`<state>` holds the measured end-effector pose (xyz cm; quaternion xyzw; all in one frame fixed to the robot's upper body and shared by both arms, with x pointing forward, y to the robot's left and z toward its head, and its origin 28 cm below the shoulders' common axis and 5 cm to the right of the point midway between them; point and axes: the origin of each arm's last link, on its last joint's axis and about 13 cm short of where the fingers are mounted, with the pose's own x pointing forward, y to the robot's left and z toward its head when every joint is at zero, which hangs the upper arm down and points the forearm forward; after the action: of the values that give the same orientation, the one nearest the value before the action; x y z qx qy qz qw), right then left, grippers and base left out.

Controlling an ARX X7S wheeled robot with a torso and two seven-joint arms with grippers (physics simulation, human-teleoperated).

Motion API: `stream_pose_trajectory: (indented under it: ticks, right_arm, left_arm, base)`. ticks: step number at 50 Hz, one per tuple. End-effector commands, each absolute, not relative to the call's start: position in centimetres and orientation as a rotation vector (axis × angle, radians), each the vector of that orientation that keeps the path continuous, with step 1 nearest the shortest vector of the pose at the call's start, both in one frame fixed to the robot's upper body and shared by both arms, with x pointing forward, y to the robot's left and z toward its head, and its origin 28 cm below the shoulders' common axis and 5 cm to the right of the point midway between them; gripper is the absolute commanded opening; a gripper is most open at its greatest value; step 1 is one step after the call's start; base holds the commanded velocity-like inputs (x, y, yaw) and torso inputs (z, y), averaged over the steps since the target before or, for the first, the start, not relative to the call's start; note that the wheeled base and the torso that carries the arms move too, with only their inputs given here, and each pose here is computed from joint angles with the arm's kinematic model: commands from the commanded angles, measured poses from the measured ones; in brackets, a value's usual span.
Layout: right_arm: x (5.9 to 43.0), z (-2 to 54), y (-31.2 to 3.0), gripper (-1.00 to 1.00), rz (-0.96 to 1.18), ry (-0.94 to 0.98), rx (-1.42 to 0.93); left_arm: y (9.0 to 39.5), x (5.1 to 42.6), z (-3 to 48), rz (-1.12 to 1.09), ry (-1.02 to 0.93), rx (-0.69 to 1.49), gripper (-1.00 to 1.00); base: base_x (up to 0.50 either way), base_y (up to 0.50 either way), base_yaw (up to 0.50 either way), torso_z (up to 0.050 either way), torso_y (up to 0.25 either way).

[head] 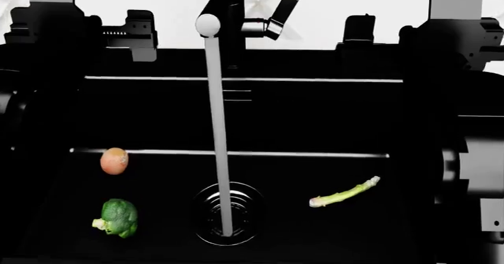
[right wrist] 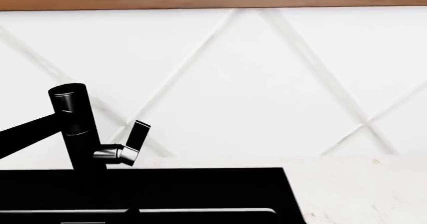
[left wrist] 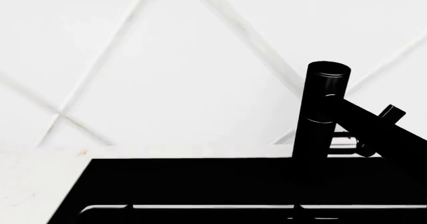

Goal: Pick the broccolis and asparaguss from the sink and place them in one bowl. Place the onion in the other bowl. Then turn off the sink faucet.

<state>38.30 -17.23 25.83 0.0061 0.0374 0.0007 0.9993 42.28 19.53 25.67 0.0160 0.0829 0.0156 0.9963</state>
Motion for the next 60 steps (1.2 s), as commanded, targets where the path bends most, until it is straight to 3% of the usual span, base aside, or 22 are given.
stream_pose_trajectory:
  ticks: [1,30,46,47,48,53,60]
  right_arm:
    - [38.6,25.0,-17.4,1.00,0.002,0.088,0.009]
    - [37.5,25.3,-17.6,1.00,-0.020,0.088,0.015]
    - [36.8,24.9,-18.1,1.00,-0.036,0.113,0.041]
    - [35.5,25.0,-16.8,1.00,-0.046,0.159,0.197]
    - [34.6,24.7,-16.3,1.00,-0.045,0.264,0.191]
    - [32.9,25.9,-14.1,1.00,-0.021,0.372,0.162]
    - [31.6,24.2,-12.4,1.00,-0.141,0.534,0.088]
  left_arm:
    - [19.6,42.7,25.4,0.041,0.169,0.037,1.00]
    - [20.1,42.6,24.5,0.062,0.180,0.042,1.00]
    - [19.9,42.7,24.6,0.062,0.174,0.067,1.00]
    - [20.9,42.4,24.0,0.070,0.188,0.080,1.00]
    - [21.0,42.2,23.9,0.071,0.191,0.078,1.00]
    - [21.0,42.0,23.6,0.066,0.193,0.075,1.00]
    - [21.0,41.8,23.3,0.063,0.195,0.061,1.00]
  base:
    - [0.34,0.04,0.00,0.000,0.000]
    - [0.32,0.10,0.00,0.000,0.000]
    - [0.14,0.00,0.00,0.000,0.001]
    - [0.00,0.00,0.00,0.000,0.000]
    - [0.00,0.00,0.00,0.000,0.000]
    - [0.00,0.00,0.00,0.000,0.000]
    - [0.00,0.00,0.00,0.000,0.000]
